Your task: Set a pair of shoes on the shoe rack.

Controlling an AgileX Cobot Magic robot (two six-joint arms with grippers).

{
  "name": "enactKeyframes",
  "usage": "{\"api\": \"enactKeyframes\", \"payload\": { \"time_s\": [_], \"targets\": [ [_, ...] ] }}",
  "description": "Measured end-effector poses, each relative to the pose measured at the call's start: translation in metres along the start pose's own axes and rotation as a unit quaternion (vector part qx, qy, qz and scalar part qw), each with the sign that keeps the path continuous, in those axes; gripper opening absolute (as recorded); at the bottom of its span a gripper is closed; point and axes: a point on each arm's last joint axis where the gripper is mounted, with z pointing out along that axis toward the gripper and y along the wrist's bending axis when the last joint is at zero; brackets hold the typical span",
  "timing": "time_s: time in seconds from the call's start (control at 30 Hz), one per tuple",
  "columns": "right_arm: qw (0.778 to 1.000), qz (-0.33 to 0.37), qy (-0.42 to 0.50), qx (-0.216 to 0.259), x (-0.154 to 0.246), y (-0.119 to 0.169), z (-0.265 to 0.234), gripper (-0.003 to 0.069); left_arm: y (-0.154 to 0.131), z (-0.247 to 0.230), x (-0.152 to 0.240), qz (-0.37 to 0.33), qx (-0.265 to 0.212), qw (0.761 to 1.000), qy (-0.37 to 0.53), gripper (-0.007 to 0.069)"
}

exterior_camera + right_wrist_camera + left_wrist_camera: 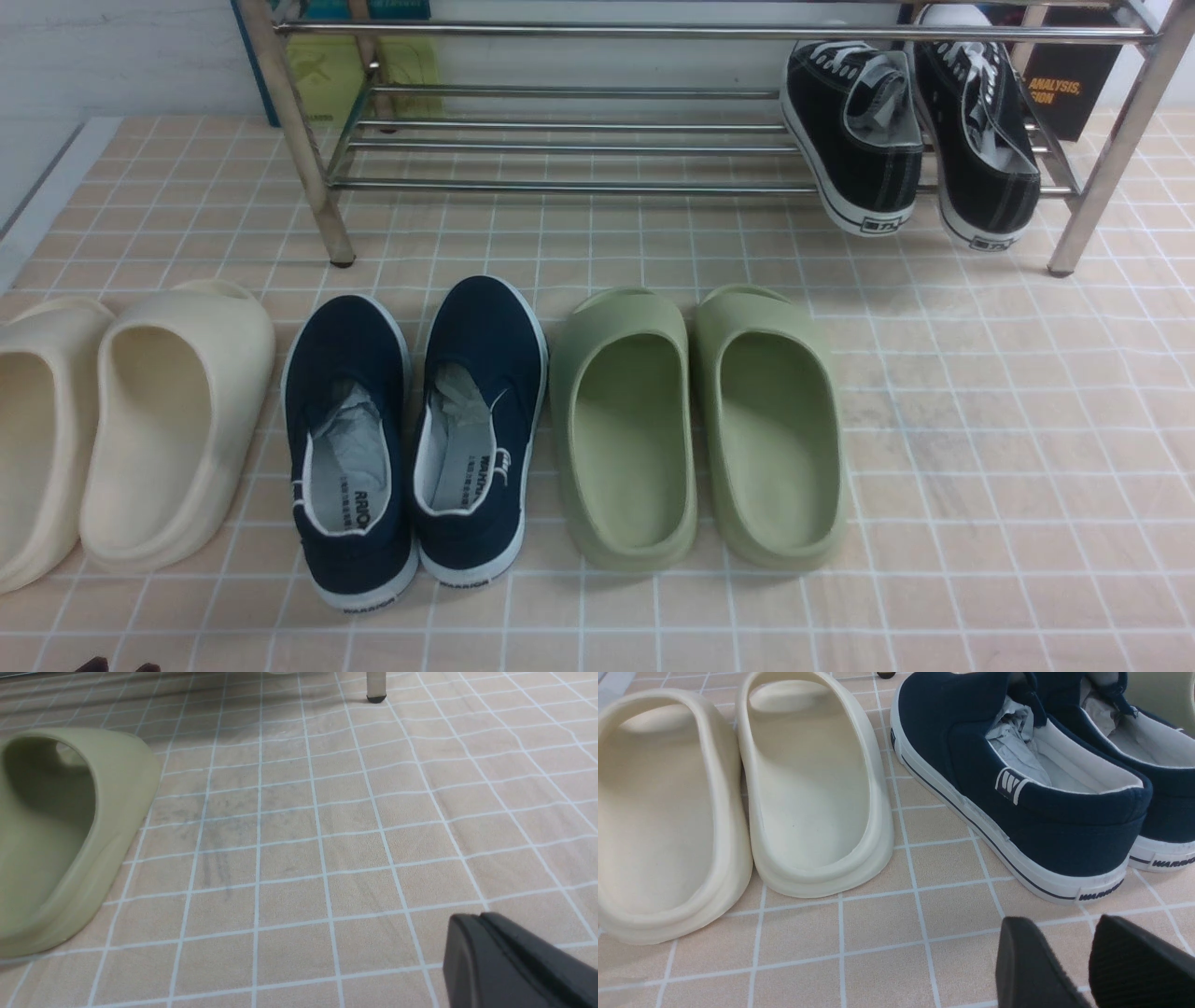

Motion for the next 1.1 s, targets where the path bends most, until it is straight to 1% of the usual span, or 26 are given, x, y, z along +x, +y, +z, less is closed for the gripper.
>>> {"api": "enactKeyframes", "payload": {
  "time_s": [1.1],
  "targets": [
    [1.000,0.000,0.000,0.000,0.0000,0.0000,0.0000,0.0018,0.0000,0.0000,0.0000,0.000,0.000,1.000,0.000,0.0239]
  ]
}}
